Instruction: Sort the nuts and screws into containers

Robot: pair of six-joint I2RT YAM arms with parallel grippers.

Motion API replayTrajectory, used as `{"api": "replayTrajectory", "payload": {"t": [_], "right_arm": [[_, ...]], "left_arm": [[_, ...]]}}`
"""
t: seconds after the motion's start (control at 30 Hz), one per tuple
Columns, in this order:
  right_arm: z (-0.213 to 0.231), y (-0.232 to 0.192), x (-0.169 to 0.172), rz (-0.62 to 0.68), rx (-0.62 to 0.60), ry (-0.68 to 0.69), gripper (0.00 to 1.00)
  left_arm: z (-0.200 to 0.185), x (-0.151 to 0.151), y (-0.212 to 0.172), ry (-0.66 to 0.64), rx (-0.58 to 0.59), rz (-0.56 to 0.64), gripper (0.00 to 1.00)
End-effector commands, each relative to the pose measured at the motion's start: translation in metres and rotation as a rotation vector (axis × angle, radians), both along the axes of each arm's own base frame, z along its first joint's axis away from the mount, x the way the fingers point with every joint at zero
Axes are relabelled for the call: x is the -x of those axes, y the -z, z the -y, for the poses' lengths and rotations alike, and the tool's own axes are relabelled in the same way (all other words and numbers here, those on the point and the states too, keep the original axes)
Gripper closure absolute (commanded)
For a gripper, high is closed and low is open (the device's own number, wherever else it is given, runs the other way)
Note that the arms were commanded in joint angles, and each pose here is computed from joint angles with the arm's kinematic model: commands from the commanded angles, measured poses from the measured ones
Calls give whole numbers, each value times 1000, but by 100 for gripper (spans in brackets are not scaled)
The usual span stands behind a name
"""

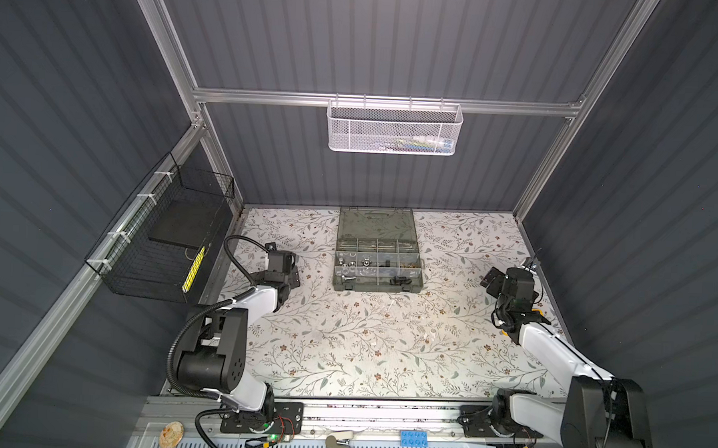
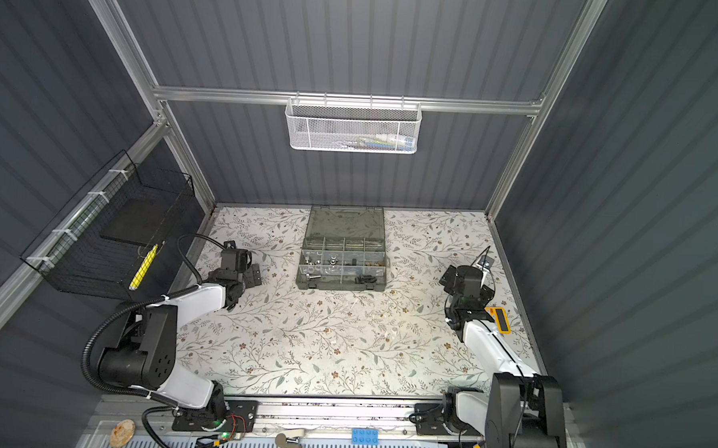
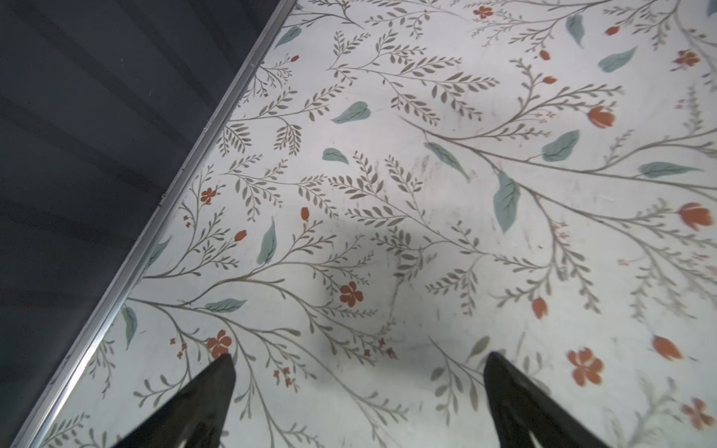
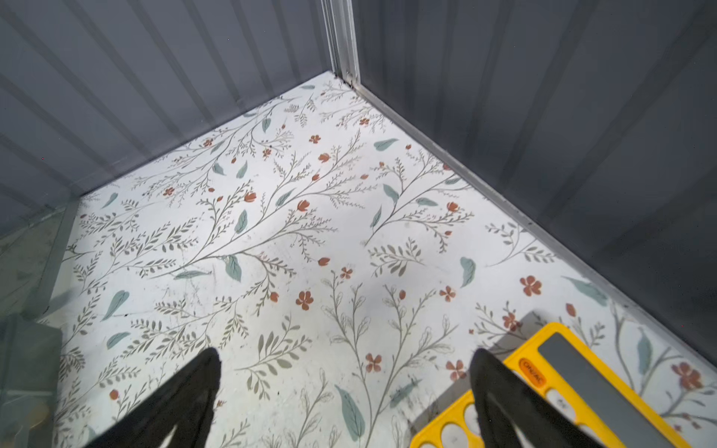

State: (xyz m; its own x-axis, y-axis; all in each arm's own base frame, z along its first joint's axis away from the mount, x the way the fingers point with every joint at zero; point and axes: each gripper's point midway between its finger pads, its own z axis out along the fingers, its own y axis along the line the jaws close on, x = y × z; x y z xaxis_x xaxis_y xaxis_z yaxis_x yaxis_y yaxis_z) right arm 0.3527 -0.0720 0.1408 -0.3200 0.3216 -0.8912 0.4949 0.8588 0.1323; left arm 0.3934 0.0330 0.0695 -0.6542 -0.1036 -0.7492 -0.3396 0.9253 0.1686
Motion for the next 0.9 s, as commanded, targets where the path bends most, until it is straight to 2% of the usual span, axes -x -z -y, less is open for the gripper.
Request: {"api": "replayTrajectory", "payload": {"t": [0.0, 0.2, 0.4, 0.57, 0.6, 0.63, 0.67, 0.7, 0.77, 0.83, 0.87], "right_arm": [[10, -9, 5, 50, 102, 32, 1], [10, -8, 14, 115, 146, 16, 1], [14, -7, 17, 163, 174, 35, 1], [12, -10, 15, 191, 185, 21, 1], [12, -10, 15, 197, 191, 20, 1], [12, -10, 15, 208, 199, 19, 1], [12, -9, 15, 218, 205, 21, 1], [12, -9, 15, 222, 205, 21, 1], [7, -7, 13, 233, 186, -9, 1], [4, -6, 13, 272, 177, -24, 1], [2, -3, 13, 288, 184, -36, 1]], "left_arm": [[-21, -15, -3, -73, -38, 113, 0], [-30, -28, 7, -46, 52, 171, 0], [-5, -36, 8, 130, 115, 182, 0], [27, -22, 6, 300, 97, 295, 0], [27, -21, 4, 304, 70, 357, 0], [21, -18, 0, 259, 75, 365, 0], [18, -15, 6, 236, 72, 323, 0], [18, -19, 2, 243, 51, 365, 0], [19, -18, 6, 238, 62, 319, 0], [19, -20, 1, 243, 51, 357, 0], [19, -18, 4, 241, 59, 330, 0]]}}
